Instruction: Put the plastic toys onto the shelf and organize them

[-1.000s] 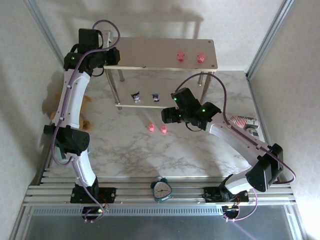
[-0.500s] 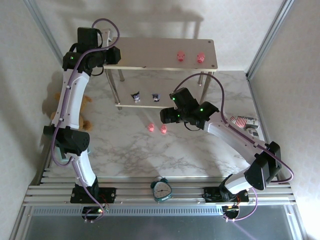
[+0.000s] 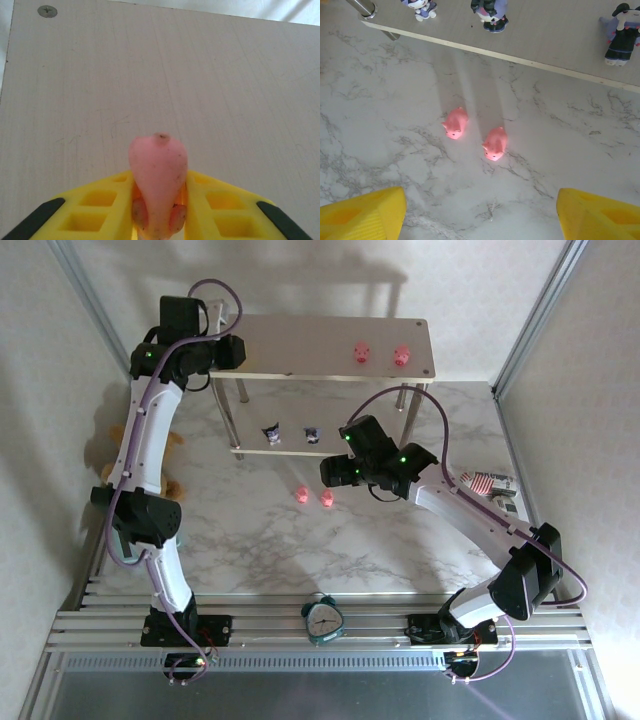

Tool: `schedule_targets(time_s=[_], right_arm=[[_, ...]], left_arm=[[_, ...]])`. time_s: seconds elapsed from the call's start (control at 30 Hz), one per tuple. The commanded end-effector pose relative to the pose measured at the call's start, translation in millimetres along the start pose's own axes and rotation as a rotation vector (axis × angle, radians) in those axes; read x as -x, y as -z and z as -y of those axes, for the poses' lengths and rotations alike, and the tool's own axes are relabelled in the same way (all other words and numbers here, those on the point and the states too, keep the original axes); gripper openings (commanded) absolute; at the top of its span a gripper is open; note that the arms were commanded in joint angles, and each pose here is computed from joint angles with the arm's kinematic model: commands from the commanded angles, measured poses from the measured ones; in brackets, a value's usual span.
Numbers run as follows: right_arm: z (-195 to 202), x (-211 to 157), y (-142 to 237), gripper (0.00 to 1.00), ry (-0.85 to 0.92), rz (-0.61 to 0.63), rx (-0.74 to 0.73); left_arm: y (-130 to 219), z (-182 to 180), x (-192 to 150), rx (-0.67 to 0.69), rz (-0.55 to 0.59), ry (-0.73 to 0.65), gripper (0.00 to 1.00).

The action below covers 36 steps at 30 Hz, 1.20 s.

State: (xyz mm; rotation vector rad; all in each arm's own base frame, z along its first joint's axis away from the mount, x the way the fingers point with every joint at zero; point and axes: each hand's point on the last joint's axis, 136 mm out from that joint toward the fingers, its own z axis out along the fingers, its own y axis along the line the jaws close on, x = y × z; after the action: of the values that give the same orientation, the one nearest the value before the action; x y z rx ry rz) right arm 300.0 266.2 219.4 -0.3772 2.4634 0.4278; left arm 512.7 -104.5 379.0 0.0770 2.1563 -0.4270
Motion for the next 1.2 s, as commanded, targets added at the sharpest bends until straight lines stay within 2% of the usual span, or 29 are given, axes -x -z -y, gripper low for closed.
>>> schedule_targets(time_s=[0.0, 0.13, 0.43, 0.53, 0.8, 1.0, 1.17], right_arm=[[0.9, 4.7, 3.5, 0.8, 0.004, 0.013, 0.0], [0.6, 4.5, 2.3, 0.8, 0.003, 0.009, 0.0], [-0.2, 5.9, 2.9, 0.8, 0.004, 0.011, 0.002], [8.8, 9.5, 2.6, 0.8, -0.016, 0.014, -0.01], [9.6, 9.5, 2.2, 0.8, -0.017, 0.014, -0.011], [11.3, 7.5, 4.2, 0.8, -0.017, 0.011, -0.017], [15.0, 1.4, 5.6, 0.8, -0.018, -0.003, -0.029]], left_arm=[[-7.4, -8.5, -4.4, 0.015, -0.025, 0.004, 0.34], [-6.1, -9.7, -1.8, 0.024, -0.014, -0.001, 0.39], [-4.8, -9.6, 1.8, 0.027, 0.001, -0.003, 0.43], [-3.1, -9.1, 3.6, 0.027, 0.008, -0.006, 0.51], [5.7, -9.7, 12.1, 0.044, 0.043, -0.008, 0.51], [40.6, -5.4, 44.2, 0.072, 0.18, -0.018, 0.51], [100.6, 6.6, 78.4, 0.084, 0.351, -0.036, 0.54]])
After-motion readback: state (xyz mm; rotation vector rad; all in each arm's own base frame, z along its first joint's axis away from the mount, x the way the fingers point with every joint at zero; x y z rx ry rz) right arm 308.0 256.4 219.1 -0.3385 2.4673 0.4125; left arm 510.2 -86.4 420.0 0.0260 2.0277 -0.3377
